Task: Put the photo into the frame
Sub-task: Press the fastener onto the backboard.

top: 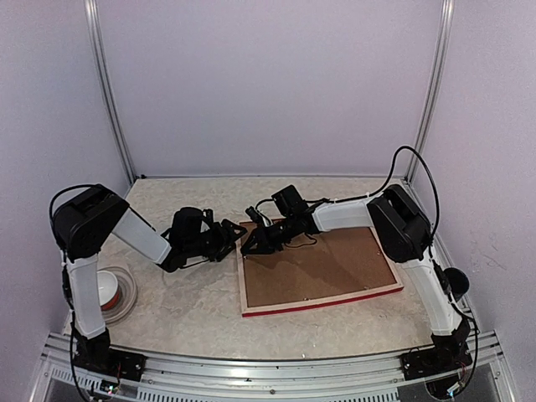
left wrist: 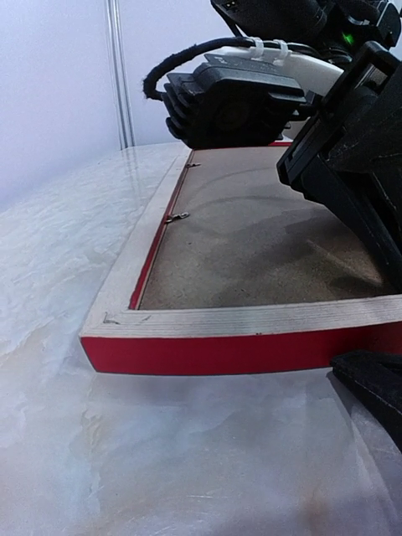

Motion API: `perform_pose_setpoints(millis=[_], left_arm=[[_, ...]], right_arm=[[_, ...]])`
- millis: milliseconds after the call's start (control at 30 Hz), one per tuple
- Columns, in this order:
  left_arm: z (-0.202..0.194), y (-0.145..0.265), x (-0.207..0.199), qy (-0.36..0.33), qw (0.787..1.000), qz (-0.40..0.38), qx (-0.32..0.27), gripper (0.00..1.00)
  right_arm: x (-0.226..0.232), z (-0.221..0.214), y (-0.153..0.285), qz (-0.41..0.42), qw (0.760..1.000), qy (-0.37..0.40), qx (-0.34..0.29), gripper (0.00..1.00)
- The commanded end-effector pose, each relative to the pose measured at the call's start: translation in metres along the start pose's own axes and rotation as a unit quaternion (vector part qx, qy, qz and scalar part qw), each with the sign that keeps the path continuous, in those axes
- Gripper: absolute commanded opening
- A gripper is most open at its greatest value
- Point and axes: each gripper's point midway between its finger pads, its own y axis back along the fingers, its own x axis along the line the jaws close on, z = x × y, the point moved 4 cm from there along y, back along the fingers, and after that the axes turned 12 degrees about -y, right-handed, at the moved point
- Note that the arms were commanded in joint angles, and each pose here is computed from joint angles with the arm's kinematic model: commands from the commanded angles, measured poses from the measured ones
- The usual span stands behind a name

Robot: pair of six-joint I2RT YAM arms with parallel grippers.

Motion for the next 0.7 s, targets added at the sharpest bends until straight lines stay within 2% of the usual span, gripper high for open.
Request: perform_pose_setpoints(millis=[0,200,367,600,667], left_arm=[[-0.016,-0.012,-0.021,-0.008,0.998,-0.043,0.036,0.73],[-0.015,-0.013,-0.020,-0.007,0.998,-0.045,0.038,0.73],[-0.008,-0.014,-0.019,0.001,0.998,-0.054,0.034,0.73],[0.002,-0.014,-0.023,-0.006,0.998,-0.059,0.029,0.73],[0.003,-0.015,-0.024,-0.008,0.998,-0.059,0.031,0.73]], right_arm=[[-0.052,-0.054,-0.043,-0.051,0.994,-0.057,0.080,0.15],[-0.029,-0.048,-0.028,-0.054,0.997,0.020,0.059,0.21],[-0.007,-0.038,-0.013,-0.054,0.995,0.072,0.041,0.22],[0.024,-0.023,0.007,-0.052,0.993,0.109,-0.005,0.24],[0.026,-0.021,0.007,-0.054,0.993,0.106,0.000,0.25]])
